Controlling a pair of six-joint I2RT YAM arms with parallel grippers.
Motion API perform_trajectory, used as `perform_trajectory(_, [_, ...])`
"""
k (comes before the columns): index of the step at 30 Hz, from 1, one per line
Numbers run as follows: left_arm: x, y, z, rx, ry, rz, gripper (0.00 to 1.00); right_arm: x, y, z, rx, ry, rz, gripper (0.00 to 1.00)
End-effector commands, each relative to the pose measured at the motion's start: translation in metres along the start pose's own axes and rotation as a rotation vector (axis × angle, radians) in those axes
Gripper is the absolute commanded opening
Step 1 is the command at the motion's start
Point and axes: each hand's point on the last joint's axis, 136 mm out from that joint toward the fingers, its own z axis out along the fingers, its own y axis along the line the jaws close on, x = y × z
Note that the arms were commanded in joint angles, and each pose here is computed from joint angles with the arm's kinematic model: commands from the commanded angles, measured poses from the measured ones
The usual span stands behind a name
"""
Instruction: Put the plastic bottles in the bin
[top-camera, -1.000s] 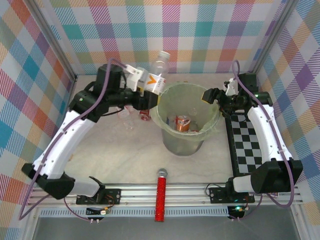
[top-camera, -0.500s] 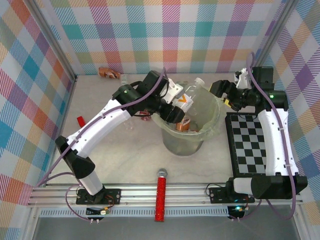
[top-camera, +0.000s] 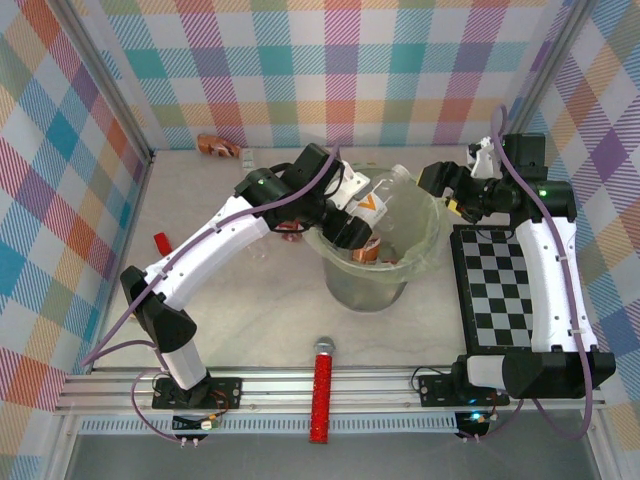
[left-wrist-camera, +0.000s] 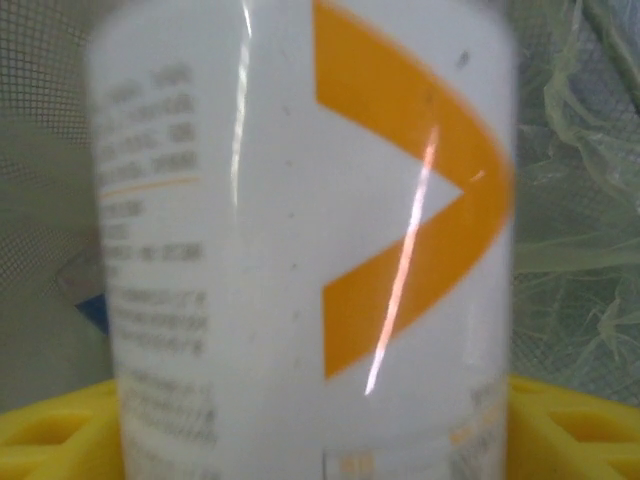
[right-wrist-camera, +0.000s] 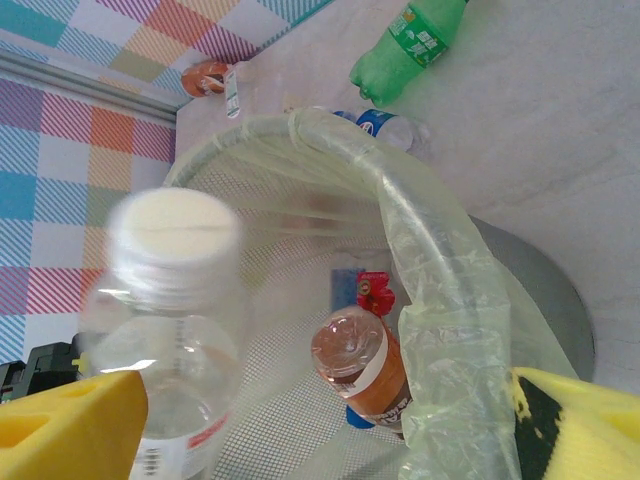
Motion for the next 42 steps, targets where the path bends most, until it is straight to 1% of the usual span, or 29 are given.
perform_trajectory(1, [-0.005,-0.006,-0.010,0.009,-0.026,0.024,0.83,0.003,0.003,-0.001,-0.014,0.014,-0.022,0.91])
perform_trajectory(4, [-0.006,-0.006,-0.010,0.010,-0.031,0.024,0.88,0.004,0.001,0.001,-0.014,0.022,-0.017,0.91])
perform_trajectory(11, [-0.012,-0.003,-0.015,-0.016,-0.063,0.018,0.89,0.011,-0.006,0.011,-0.016,0.062,0.005,0.91])
perform_trajectory(15, [-0.021,0.008,-0.032,-0.063,-0.124,-0.013,0.89,0.018,-0.010,0.017,-0.015,0.091,0.014,0.90])
perform_trajectory(21, [-0.025,0.041,-0.069,-0.101,-0.216,-0.132,0.89,0.016,-0.009,0.016,-0.016,0.083,0.007,0.90])
perform_trajectory(26, [-0.016,0.086,-0.099,-0.151,-0.298,-0.269,0.90,0.016,-0.011,0.017,-0.008,0.086,0.009,0.90])
perform_trajectory(29, [-0.002,0.129,-0.113,-0.237,-0.335,-0.384,0.92,0.017,-0.012,0.019,-0.007,0.092,0.011,0.90])
perform_trajectory(31, [0.012,0.166,-0.117,-0.308,-0.351,-0.498,0.92,0.017,-0.013,0.019,-0.005,0.094,0.012,0.90])
perform_trajectory(36, [0.057,0.244,-0.104,-0.484,-0.368,-0.780,0.94,0.019,-0.014,0.020,-0.003,0.098,0.009,0.90])
perform_trajectory(39, [0.090,0.279,-0.086,-0.579,-0.359,-0.922,0.94,0.020,-0.014,0.019,-0.004,0.101,0.009,0.90])
perform_trajectory(42, [0.118,0.306,-0.061,-0.633,-0.334,-1.044,0.96,0.020,-0.013,0.018,-0.004,0.102,0.006,0.90])
